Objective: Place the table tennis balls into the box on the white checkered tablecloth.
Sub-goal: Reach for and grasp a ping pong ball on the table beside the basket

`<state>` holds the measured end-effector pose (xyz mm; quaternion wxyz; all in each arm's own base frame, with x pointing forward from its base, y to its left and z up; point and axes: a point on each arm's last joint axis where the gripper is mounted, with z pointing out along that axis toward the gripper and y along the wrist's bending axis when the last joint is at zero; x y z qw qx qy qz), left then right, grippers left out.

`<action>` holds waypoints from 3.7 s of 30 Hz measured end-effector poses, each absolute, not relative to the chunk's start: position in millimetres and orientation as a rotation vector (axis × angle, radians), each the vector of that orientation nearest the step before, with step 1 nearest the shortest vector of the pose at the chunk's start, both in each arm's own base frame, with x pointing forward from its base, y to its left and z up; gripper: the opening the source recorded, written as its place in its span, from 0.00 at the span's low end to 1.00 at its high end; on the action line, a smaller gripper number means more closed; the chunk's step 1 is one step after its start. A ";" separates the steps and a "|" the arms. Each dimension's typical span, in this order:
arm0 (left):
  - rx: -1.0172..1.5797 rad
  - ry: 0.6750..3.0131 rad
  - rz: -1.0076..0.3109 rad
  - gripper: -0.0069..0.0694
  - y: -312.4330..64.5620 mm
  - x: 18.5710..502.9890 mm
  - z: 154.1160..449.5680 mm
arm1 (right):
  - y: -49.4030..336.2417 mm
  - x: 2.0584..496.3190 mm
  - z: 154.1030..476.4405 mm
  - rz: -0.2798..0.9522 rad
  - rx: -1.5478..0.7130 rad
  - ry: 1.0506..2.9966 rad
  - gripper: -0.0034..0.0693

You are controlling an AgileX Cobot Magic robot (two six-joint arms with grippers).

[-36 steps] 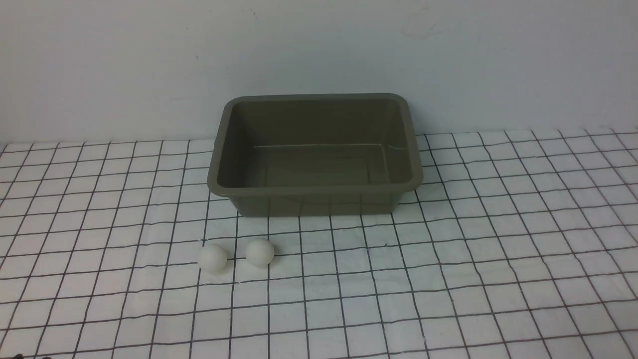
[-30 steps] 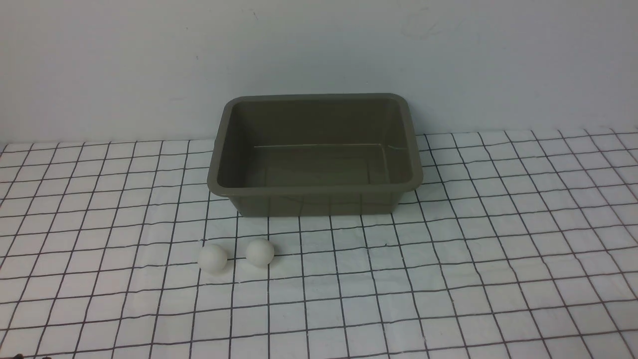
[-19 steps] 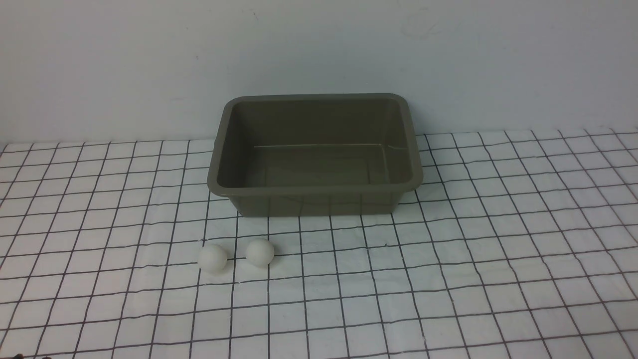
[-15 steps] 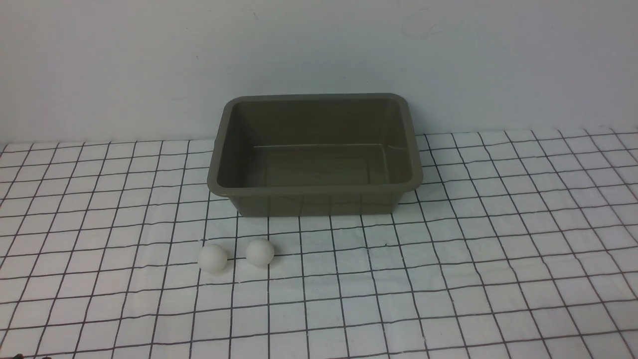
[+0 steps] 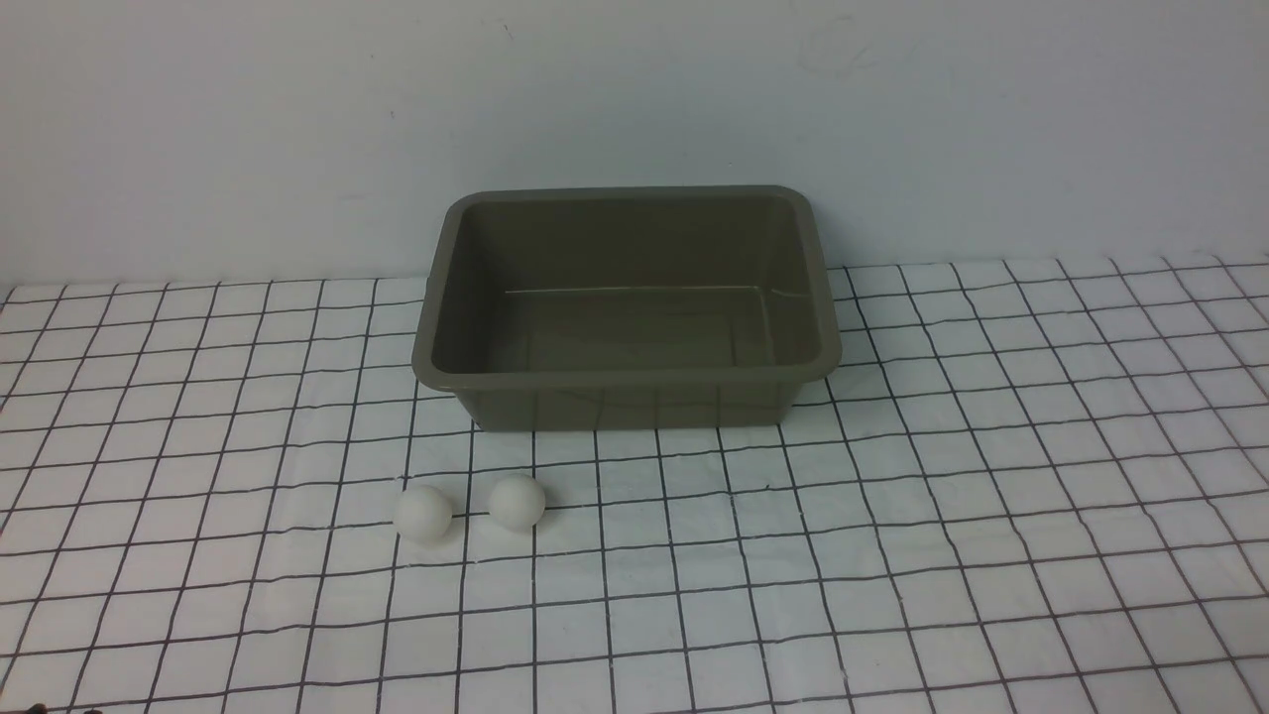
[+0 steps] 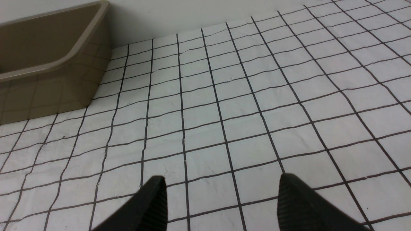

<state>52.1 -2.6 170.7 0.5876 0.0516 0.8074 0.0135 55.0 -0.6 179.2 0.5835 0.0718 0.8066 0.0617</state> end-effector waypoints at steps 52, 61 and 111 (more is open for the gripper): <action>-0.279 1.399 -0.752 0.32 -21.4 40.1 262.9 | -0.5 55.0 179.2 0.144 0.167 1.883 0.62; 0.092 1.493 -0.569 0.32 -35.5 52.0 308.1 | -0.5 55.0 179.2 0.144 0.167 1.883 0.62; 0.488 2.386 -0.319 0.72 -38.1 289.3 215.8 | -0.5 55.0 179.2 0.144 0.167 1.883 0.62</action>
